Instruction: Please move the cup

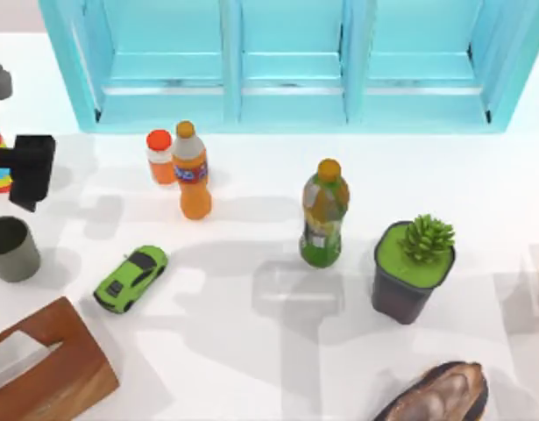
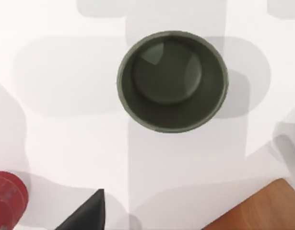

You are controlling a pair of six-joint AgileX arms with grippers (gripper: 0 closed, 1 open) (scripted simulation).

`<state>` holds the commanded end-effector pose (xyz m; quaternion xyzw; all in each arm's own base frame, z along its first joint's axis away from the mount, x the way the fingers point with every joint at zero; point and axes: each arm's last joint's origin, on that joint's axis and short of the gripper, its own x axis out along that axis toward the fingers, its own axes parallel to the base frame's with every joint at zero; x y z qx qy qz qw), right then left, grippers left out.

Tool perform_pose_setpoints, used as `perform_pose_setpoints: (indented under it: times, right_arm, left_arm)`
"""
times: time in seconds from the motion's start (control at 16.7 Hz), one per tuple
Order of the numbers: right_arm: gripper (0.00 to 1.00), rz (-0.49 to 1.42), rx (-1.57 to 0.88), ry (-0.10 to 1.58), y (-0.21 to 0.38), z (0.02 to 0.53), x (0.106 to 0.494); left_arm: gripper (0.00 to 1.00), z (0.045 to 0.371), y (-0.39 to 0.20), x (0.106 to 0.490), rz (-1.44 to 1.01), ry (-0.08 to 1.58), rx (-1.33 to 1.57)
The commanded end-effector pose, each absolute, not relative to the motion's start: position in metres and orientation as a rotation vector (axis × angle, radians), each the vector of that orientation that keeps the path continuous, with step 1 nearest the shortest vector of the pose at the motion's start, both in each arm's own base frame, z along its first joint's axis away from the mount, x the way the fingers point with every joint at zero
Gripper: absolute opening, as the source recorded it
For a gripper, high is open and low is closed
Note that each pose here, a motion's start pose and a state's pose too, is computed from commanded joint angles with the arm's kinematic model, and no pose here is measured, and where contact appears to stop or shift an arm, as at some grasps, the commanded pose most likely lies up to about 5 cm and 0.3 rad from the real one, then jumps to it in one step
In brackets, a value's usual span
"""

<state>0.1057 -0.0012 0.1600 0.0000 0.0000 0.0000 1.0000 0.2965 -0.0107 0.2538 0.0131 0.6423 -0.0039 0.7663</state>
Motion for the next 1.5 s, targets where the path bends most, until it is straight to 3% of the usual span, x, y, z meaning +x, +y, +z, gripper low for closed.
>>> perform_pose_setpoints:
  times: [0.3, 0.78, 1.26, 1.5]
  right_arm:
    - [1.0, 0.0, 0.0, 0.0, -0.001, 0.16, 0.106]
    - [1.0, 0.0, 0.0, 0.0, -0.001, 0.16, 0.106]
    - [1.0, 0.0, 0.0, 0.0, -0.001, 0.16, 0.106]
    - [1.0, 0.0, 0.0, 0.0, -0.001, 0.16, 0.106]
  left_arm:
    - [1.0, 0.24, -0.014, 0.343, -0.014, 1.556, 0.019]
    - [1.0, 0.233, -0.014, 0.349, -0.013, 1.572, 0.015]
    - [1.0, 0.147, -0.015, 0.35, -0.015, 1.565, 0.016]
    - [1.0, 0.138, -0.015, 0.349, -0.015, 1.571, 0.016]
